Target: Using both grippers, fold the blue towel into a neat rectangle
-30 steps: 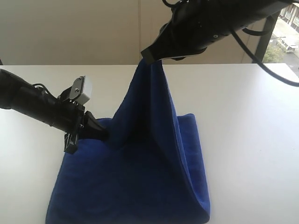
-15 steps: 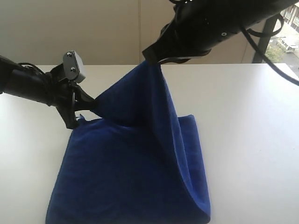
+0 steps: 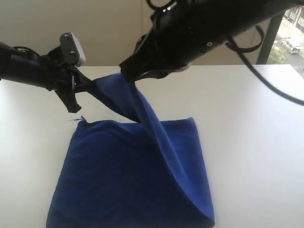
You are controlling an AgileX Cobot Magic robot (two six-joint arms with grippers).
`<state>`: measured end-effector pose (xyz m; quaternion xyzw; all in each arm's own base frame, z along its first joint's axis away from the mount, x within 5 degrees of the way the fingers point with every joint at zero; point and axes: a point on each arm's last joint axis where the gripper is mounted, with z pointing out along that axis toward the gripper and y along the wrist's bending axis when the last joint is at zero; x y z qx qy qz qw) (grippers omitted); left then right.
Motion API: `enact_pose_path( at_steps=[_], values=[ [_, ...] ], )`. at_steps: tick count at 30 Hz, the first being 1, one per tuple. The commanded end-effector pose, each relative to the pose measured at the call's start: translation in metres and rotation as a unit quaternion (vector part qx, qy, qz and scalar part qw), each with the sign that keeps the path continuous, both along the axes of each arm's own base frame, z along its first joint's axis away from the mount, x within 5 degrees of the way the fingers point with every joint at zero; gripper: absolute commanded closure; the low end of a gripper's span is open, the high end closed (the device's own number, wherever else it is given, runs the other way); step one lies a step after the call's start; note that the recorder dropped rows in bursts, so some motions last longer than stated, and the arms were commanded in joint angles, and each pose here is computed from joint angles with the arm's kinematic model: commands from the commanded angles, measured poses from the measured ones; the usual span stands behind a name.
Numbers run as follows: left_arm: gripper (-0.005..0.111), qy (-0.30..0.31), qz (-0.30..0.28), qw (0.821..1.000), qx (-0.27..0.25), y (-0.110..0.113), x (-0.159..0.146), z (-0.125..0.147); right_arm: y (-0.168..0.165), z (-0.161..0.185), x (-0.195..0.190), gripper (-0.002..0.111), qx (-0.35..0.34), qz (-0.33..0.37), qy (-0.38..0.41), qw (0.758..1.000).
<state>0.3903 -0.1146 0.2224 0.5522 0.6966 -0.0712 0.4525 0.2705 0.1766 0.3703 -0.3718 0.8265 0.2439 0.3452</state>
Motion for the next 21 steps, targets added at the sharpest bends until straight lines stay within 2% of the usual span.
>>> enact_pose_path(
  at_steps=[1, 9, 14, 21],
  values=[
    [0.107, -0.055, -0.041, 0.997, 0.042, -0.003, 0.001, 0.004, 0.021, -0.017, -0.001, 0.108, -0.013, 0.035, 0.023, 0.999],
    [0.107, -0.048, -0.054, 0.994, 0.085, 0.0, 0.004, -0.014, 0.063, -0.058, 0.003, 0.108, -0.031, 0.074, 0.062, 0.995],
    [0.107, -0.054, -0.04, 0.993, 0.097, 0.003, 0.007, -0.016, 0.087, -0.082, 0.002, 0.108, -0.041, 0.091, 0.074, 0.992],
    [0.107, -0.055, -0.058, 0.99, 0.119, 0.004, 0.006, -0.02, 0.115, -0.106, -0.002, 0.108, -0.047, 0.102, 0.072, 0.991]
  ],
)
